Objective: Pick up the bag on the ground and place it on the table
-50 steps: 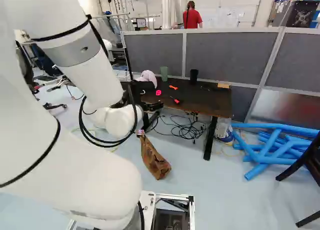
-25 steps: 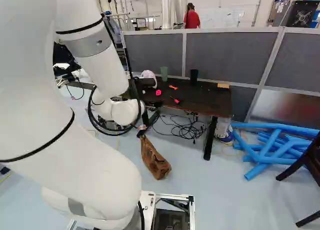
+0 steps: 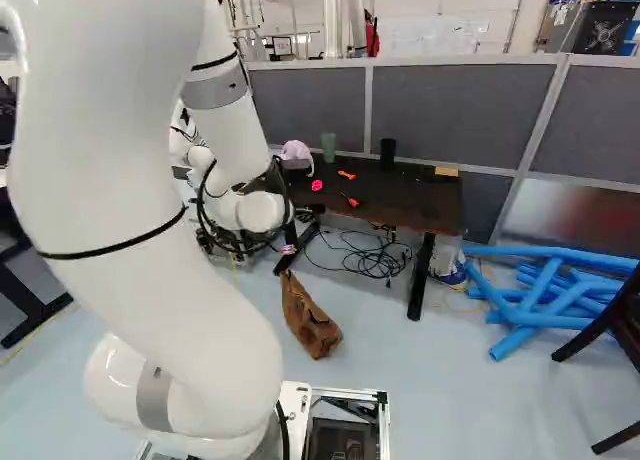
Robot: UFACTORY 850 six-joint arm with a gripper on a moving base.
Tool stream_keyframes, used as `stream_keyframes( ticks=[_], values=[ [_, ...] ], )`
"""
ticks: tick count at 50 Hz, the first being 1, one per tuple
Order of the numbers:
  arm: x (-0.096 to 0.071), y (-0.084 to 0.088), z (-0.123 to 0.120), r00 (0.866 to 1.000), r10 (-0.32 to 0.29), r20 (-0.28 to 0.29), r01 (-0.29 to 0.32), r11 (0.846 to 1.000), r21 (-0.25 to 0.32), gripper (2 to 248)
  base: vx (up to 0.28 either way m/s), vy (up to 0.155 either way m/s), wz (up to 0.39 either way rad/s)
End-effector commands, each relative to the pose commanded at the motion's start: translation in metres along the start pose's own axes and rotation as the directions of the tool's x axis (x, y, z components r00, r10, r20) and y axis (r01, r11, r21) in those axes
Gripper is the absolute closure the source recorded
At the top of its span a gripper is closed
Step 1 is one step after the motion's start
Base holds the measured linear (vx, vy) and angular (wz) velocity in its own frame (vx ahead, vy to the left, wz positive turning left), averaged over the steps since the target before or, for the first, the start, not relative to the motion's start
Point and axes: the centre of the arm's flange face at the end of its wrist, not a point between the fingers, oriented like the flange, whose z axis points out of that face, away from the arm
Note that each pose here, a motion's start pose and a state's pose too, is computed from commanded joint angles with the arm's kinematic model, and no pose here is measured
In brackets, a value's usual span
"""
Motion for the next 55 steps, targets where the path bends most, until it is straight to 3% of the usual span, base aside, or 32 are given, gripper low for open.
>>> stream_keyframes(
  ticks=[26,40,55],
  values=[
    [-0.005,-0.015,0.065,0.985,-0.056,0.165,0.047,0.997,0.058,3,0.0,0.0,0.0],
    [-0.012,-0.023,0.096,0.964,-0.083,0.252,0.064,0.995,0.082,3,0.0,0.0,0.0],
    [-0.029,-0.024,0.113,0.933,-0.09,0.349,0.064,0.994,0.087,3,0.0,0.0,0.0]
  ],
)
